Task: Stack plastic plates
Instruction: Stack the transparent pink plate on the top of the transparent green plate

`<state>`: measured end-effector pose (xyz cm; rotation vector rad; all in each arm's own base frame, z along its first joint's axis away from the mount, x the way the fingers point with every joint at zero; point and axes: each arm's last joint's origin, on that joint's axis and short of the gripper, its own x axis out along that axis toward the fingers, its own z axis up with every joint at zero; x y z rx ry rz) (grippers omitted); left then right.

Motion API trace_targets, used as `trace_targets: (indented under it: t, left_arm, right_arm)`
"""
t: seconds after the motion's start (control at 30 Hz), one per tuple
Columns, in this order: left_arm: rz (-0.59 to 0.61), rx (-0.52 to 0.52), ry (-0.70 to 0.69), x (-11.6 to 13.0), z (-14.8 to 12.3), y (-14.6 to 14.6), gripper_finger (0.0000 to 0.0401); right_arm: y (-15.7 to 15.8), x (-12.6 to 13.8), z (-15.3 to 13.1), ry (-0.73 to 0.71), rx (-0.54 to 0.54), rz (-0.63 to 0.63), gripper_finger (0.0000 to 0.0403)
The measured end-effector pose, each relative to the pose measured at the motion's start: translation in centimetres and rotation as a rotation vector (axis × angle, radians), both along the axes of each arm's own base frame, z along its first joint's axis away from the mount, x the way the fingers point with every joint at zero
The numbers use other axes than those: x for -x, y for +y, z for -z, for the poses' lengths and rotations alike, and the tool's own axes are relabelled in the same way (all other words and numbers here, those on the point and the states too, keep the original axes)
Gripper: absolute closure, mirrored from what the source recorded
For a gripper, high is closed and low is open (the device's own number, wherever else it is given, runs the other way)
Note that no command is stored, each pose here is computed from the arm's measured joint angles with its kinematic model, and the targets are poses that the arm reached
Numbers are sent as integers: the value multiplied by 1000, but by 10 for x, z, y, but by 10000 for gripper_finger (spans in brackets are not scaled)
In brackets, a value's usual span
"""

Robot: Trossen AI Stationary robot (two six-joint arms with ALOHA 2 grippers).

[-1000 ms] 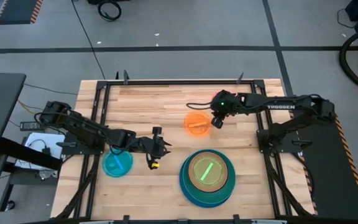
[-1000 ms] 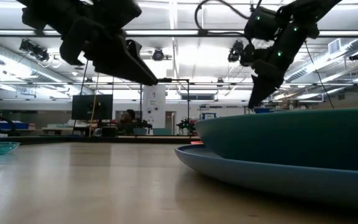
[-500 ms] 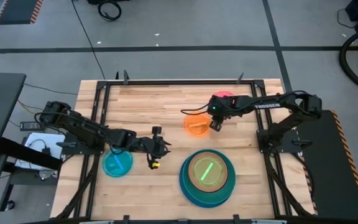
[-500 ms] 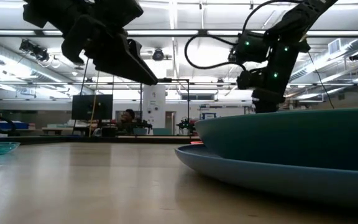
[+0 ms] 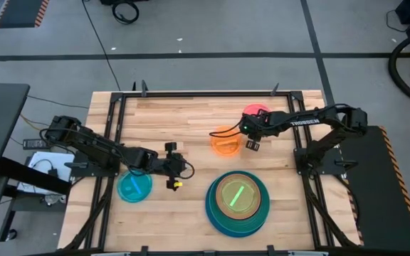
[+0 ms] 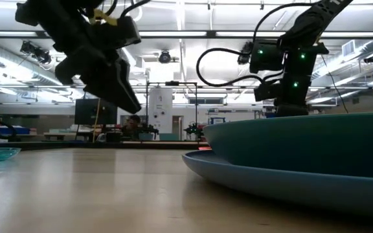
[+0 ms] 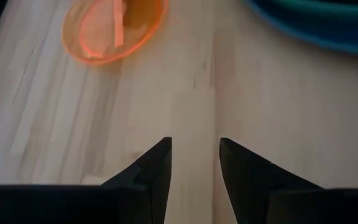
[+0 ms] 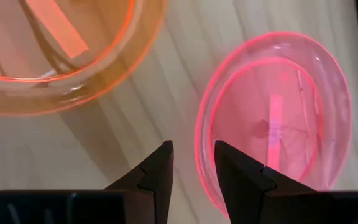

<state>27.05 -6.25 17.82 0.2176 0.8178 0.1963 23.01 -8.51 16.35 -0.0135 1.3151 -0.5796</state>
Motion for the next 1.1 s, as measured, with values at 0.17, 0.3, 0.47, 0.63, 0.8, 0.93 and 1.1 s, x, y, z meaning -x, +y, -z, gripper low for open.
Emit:
trace_targets:
  t: [0.17,0.3,0.47,0.63,0.8,0.93,1.1]
  left_arm:
    - [-74,-93,-5,1,0,4,260]
    - [-129,-144,-7,1,0,10,260]
    - [-148,-134,4,3,1,12,260]
    - [-139,-139,6,3,1,11,260]
    - [-131,-149,12,3,1,12,260]
    - [-131,-149,12,2,1,12,260]
    - [-114,-165,20,2,1,12,260]
  right_arm:
    - [3,6,6,16,14,7,275]
    - [8,8,13,36,57,-47,275]
    - [11,9,21,26,89,-105,275]
    - [12,14,27,49,92,-110,275]
    - [14,20,36,58,101,-146,275]
    - [15,22,41,47,107,-171,275]
    - [16,23,40,37,126,-169,275]
